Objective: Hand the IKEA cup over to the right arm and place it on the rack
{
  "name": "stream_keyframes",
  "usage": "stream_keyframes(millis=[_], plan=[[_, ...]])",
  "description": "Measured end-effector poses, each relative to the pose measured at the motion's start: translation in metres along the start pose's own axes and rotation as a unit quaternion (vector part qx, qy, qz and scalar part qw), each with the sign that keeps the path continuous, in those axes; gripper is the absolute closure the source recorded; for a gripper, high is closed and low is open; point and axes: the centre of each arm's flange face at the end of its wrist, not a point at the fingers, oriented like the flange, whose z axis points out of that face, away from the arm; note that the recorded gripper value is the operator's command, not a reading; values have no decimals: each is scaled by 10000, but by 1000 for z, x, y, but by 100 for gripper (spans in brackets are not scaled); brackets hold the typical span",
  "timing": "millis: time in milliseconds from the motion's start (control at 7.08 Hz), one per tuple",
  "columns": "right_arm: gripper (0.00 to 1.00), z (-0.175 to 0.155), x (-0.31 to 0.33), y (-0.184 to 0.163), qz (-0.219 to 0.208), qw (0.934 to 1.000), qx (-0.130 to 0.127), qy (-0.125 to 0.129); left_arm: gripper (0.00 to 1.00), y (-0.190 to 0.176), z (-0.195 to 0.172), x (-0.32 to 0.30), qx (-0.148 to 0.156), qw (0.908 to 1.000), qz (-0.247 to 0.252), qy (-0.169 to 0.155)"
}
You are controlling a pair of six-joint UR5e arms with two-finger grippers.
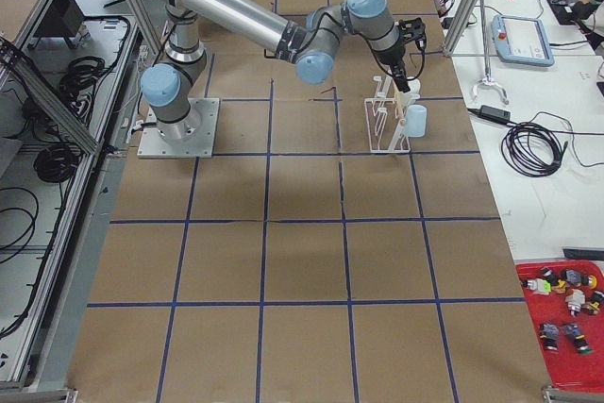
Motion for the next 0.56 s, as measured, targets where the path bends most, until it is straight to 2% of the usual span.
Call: stream_keyframes(millis=[141, 282, 424, 565], plan=[[0, -13, -33, 10, -88, 9981, -607, 39, 1, 0, 0, 0, 0, 10000, 0, -1], [0, -28, -65, 21, -119, 9933, -1135, 187, 1, 0, 0, 0, -2, 10000, 0, -2], [0, -39, -92, 32, -125, 9873, -1551, 327, 1, 0, 0, 0, -5, 10000, 0, -1], [0, -51, -115, 44, -173, 9823, -1826, 381, 1, 0, 1, 0, -7, 10000, 0, -1]])
